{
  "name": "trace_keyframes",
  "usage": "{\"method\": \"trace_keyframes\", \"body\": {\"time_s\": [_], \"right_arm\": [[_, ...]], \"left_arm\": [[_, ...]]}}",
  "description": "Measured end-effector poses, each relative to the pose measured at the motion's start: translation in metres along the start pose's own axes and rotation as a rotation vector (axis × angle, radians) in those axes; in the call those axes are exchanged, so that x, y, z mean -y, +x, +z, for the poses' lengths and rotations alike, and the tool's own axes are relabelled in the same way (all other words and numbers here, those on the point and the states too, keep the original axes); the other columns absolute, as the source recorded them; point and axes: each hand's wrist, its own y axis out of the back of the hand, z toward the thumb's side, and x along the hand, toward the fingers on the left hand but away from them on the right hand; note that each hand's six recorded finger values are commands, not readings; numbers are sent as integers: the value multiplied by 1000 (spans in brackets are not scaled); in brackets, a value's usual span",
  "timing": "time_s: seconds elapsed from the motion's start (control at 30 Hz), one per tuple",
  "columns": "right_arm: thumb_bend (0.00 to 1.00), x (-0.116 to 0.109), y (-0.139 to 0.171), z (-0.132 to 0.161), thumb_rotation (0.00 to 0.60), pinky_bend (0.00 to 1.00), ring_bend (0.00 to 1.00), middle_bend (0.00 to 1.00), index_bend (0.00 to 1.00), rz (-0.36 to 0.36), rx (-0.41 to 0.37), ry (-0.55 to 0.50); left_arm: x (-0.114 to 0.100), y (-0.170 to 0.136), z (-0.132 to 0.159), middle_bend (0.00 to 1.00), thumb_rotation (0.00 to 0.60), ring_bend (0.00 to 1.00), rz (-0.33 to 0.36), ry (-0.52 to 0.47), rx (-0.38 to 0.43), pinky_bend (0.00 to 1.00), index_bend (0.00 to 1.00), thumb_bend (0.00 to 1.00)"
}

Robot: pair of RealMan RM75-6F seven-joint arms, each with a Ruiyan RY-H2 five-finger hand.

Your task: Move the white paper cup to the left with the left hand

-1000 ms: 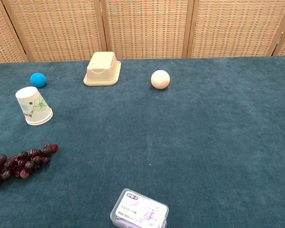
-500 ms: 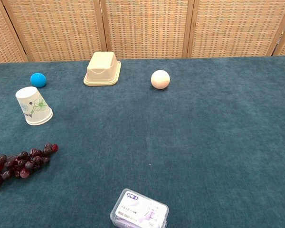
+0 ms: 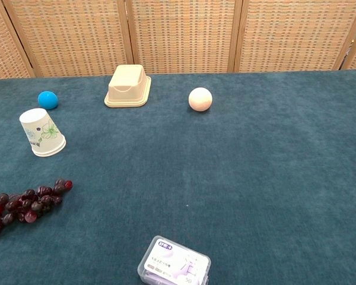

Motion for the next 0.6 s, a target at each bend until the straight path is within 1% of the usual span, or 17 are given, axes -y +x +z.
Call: {"method": "trace_keyframes", "body": {"time_s": [0.13,0.27,0.37,0.6], "right_arm": [[89,1,0,1,600,0,0,0,0,4,-2,2],[89,1,0,0,600,0,0,0,0,5,-1,1],[88,1,-1,0,600,0,0,0,0,4,1,-1],[89,1,-2,-3,600,0,0,0,0,5,6,-7]], "left_arm": [[-10,19,3,0,600,0,-38,9,-17,0,171,242],[-15,34,4,0,600,0,-82,11,-39,0,278,243],[-16,45,5,0,600,0,-115,13,-60,0,311,243],[-14,71,2,0,600,0,-174,34,-131,0,315,244]]}}
